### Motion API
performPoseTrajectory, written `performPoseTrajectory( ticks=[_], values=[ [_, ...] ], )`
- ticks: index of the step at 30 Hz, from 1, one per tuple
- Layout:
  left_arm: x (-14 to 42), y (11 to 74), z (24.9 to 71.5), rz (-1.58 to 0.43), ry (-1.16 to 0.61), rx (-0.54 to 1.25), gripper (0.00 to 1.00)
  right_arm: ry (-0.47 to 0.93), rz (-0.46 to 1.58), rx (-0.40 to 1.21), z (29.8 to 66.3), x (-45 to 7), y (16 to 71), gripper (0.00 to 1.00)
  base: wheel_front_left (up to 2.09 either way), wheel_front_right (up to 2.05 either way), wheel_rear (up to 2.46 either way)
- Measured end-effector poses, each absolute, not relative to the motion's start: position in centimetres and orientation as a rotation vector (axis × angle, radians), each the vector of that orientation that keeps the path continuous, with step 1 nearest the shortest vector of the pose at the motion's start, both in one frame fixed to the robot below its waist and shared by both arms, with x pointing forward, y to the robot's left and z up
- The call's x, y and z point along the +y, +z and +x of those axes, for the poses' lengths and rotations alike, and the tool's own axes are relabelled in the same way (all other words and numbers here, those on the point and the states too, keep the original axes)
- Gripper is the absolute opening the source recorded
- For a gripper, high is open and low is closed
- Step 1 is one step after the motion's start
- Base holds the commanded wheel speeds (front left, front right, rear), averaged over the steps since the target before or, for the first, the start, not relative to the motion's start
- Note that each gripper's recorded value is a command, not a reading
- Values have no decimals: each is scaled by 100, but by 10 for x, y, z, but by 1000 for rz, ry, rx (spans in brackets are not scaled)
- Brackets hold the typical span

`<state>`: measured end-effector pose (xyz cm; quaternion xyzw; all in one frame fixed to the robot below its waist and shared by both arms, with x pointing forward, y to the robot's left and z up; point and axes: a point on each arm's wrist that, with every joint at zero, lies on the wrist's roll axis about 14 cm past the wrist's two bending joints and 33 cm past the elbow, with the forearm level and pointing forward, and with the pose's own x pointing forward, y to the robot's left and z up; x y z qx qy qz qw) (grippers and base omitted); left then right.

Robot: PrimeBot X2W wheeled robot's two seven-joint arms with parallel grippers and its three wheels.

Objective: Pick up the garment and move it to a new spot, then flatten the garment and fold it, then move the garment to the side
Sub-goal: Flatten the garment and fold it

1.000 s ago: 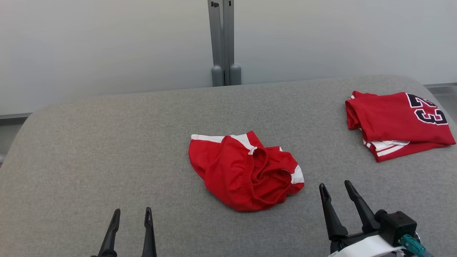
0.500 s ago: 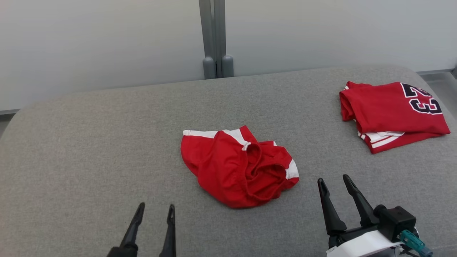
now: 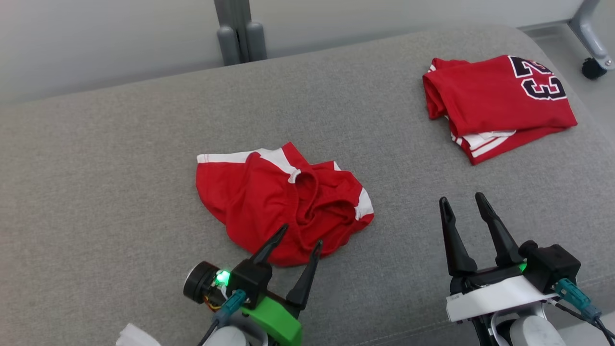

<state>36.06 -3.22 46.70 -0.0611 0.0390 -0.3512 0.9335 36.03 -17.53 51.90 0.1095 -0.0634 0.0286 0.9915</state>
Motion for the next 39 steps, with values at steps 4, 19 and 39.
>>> performPoseTrajectory(
  ticks=[4,19,39],
  values=[
    [-66,457,370,-124,-835,125,100,22,210,-106,368,-187,511,100,0,0,0],
    [-116,417,383,-199,-1016,268,70,-128,188,-25,364,-231,484,100,0,0,0],
    [-150,547,401,-189,-1216,17,0,-126,209,-68,353,-230,499,100,0,0,0]
  ],
)
